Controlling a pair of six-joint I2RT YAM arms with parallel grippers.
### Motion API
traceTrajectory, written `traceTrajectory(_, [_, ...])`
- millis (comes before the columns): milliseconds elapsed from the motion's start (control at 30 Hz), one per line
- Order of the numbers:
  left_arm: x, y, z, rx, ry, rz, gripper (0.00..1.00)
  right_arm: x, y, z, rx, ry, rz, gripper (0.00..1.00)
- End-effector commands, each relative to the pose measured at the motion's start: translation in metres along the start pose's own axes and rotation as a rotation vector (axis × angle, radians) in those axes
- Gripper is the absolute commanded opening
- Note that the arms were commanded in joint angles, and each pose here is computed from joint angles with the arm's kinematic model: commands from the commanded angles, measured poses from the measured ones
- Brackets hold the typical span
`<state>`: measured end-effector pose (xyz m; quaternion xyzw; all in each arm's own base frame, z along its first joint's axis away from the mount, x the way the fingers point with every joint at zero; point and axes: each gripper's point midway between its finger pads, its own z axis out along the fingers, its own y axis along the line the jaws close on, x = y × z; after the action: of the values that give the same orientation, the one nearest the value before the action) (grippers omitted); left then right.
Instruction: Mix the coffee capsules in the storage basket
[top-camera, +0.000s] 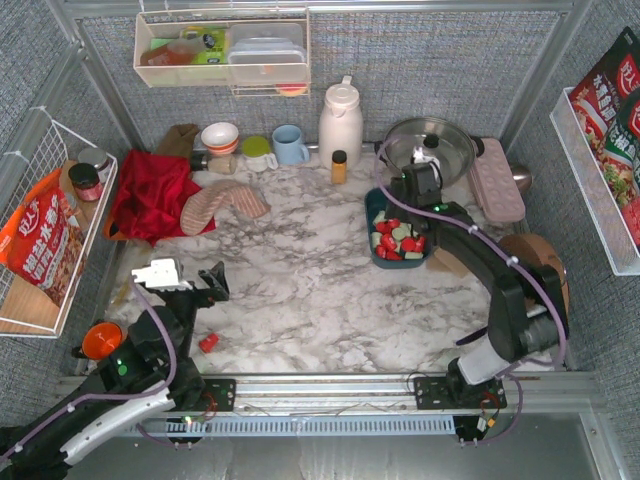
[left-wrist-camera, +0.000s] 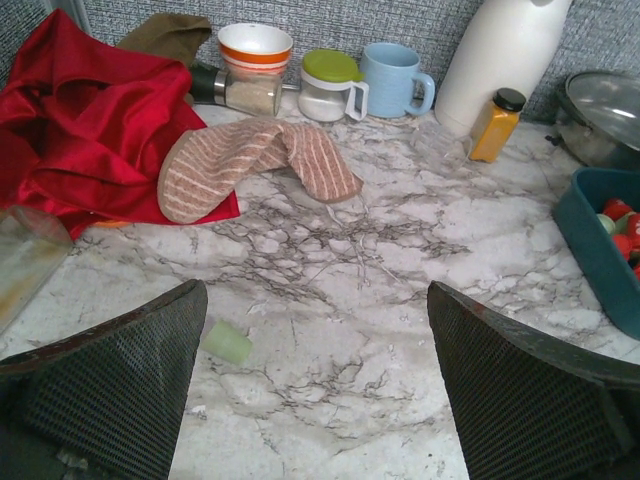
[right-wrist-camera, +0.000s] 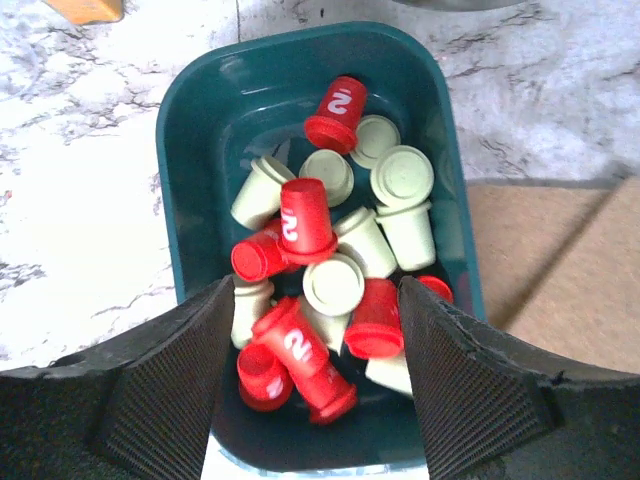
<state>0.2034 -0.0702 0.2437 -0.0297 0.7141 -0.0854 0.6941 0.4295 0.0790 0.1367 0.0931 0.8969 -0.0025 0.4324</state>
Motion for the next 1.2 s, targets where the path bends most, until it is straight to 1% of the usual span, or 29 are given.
traceTrajectory(0, [-0.002, 0.0, 0.003, -0.021, -0.008, 0.009, 0.99, -0.01, -0.01, -0.03, 0.009, -0.06, 0.005, 0.71])
traceTrajectory(100, [0.001, 0.0, 0.004, -0.03, 0.002, 0.019, 0.99, -0.013, -0.022, -0.052, 0.025, -0.111, 0.011, 0.71])
traceTrajectory(233, [0.005, 0.0, 0.005, -0.036, 0.005, 0.016, 0.99, -0.007, -0.048, -0.072, 0.102, -0.178, 0.029, 0.71])
traceTrajectory(367, [0.005, -0.001, 0.006, -0.039, 0.009, 0.001, 0.99, -0.008, -0.059, -0.088, 0.105, -0.264, 0.041, 0.72])
traceTrajectory(433, [0.009, 0.001, 0.006, -0.058, 0.026, -0.011, 0.99, -0.009, -0.062, -0.094, 0.103, -0.301, 0.057, 0.74])
traceTrajectory(467, [0.013, 0.002, 0.006, -0.077, 0.04, -0.028, 0.99, -0.011, -0.064, -0.096, 0.105, -0.32, 0.067, 0.9])
traceTrajectory(500, [0.017, 0.003, 0.006, -0.093, 0.056, -0.047, 0.99, -0.012, -0.066, -0.096, 0.114, -0.336, 0.077, 0.98])
traceTrajectory(567, [0.034, 0.005, 0.005, -0.132, 0.112, -0.077, 0.99, -0.01, -0.071, -0.094, 0.136, -0.348, 0.103, 0.99])
traceTrajectory(667, [0.06, 0.017, -0.001, -0.26, 0.216, -0.126, 0.99, -0.004, -0.074, -0.089, 0.146, -0.326, 0.132, 0.99])
traceTrajectory(900, [0.096, 0.044, -0.03, -0.574, 0.429, -0.143, 0.99, -0.003, -0.07, -0.089, 0.125, -0.301, 0.148, 0.99])
traceTrajectory(967, [0.108, 0.039, -0.034, -0.594, 0.501, -0.126, 0.99, -0.003, -0.071, -0.089, 0.125, -0.303, 0.154, 0.99])
traceTrajectory(1033, [0.123, 0.025, -0.034, -0.556, 0.6, -0.075, 0.99, -0.004, -0.071, -0.091, 0.123, -0.304, 0.156, 0.99])
traceTrajectory(1067, [0.13, 0.021, -0.036, -0.568, 0.631, -0.098, 0.99, -0.004, -0.071, -0.091, 0.121, -0.305, 0.157, 0.99])
traceTrajectory(1133, [0.143, 0.024, -0.048, -0.674, 0.665, -0.21, 0.99, -0.005, -0.071, -0.093, 0.12, -0.309, 0.159, 0.99])
traceTrajectory(1167, [0.149, 0.027, -0.055, -0.716, 0.687, -0.243, 0.99, -0.006, -0.071, -0.094, 0.116, -0.311, 0.161, 0.99])
